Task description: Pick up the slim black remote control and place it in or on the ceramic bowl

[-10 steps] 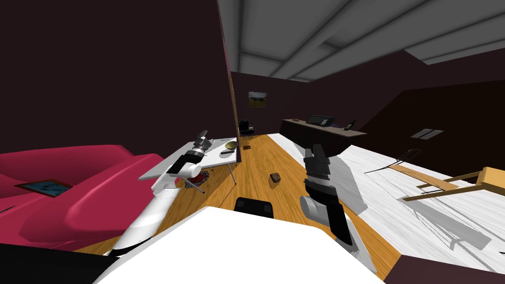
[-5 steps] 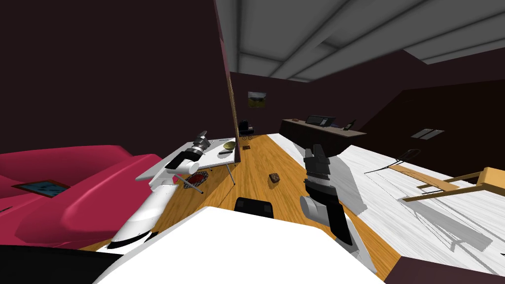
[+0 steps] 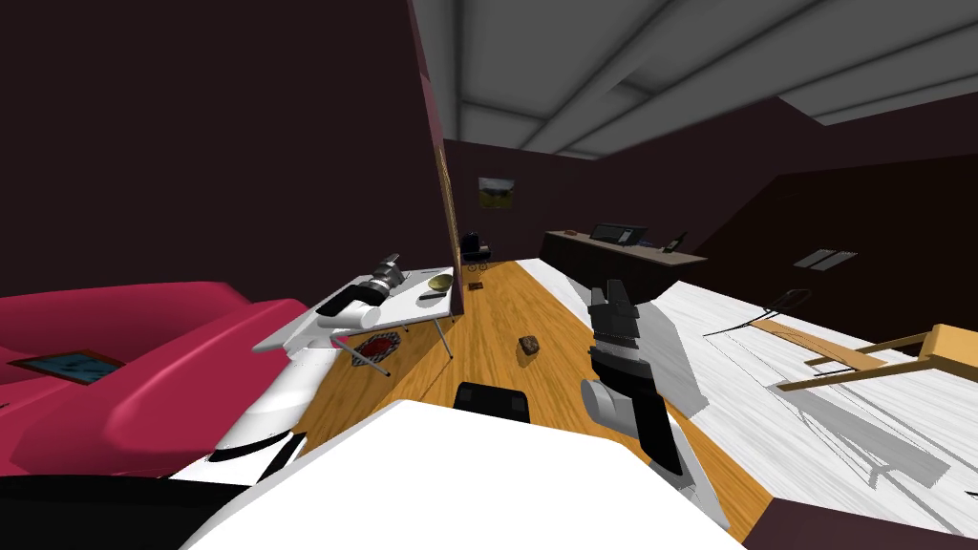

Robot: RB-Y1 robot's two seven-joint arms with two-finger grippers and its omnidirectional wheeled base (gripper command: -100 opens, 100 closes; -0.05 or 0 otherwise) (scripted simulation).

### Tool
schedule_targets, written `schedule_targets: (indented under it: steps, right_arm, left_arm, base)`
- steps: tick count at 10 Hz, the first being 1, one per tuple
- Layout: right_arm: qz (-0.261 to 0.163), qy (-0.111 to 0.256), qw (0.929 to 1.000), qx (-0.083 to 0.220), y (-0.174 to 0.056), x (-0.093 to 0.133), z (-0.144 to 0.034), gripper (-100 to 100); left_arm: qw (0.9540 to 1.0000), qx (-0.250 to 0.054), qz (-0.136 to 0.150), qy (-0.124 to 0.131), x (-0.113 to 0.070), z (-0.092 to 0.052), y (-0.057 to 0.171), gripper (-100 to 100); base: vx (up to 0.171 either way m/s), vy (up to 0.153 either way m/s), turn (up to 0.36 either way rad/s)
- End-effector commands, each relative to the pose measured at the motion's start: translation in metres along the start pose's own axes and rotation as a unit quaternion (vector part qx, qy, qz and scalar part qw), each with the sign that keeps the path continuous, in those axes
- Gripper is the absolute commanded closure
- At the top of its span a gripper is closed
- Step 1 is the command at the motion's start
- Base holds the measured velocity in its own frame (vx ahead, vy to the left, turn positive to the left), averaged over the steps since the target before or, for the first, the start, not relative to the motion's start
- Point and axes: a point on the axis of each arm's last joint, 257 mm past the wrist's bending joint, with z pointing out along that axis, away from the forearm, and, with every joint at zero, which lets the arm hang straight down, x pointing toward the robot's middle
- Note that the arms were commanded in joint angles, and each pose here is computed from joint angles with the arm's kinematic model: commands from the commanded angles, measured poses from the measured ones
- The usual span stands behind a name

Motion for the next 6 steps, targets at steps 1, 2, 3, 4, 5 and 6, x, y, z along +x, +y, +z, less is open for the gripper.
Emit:
schedule_targets:
  steps: [1,2,3,4,5,6]
  right_arm:
    - [0.000,0.000,1.0000,0.000,0.000,0.000,0.000,0]
    - [0.000,0.000,1.0000,0.000,0.000,0.000,0.000,0]
    - [0.000,0.000,1.0000,0.000,0.000,0.000,0.000,0]
    - [0.000,0.000,1.0000,0.000,0.000,0.000,0.000,0]
    - [0.000,0.000,1.0000,0.000,0.000,0.000,0.000,0]
    - [0.000,0.000,1.0000,0.000,0.000,0.000,0.000,0]
  left_arm:
    - [0.9998,-0.019,-0.001,-0.004,-0.005,-0.001,0.009,-100]
    - [0.9993,-0.034,-0.011,-0.012,-0.020,0.006,0.010,-100]
    - [0.9986,-0.049,-0.011,-0.015,-0.021,0.005,0.018,-100]
    - [0.9982,-0.057,-0.011,-0.016,-0.021,0.005,0.022,-100]
    - [0.9969,-0.072,-0.021,-0.025,-0.035,0.010,0.023,-100]
    - [0.9957,-0.086,-0.021,-0.027,-0.036,0.009,0.030,-100]
  base:
    - [0.020,-0.029,0.000]
    - [0.045,-0.038,-0.007]
    - [0.038,-0.053,-0.006]
    - [0.011,-0.032,0.002]
    - [0.030,-0.038,-0.012]
    - [0.034,-0.041,-0.005]
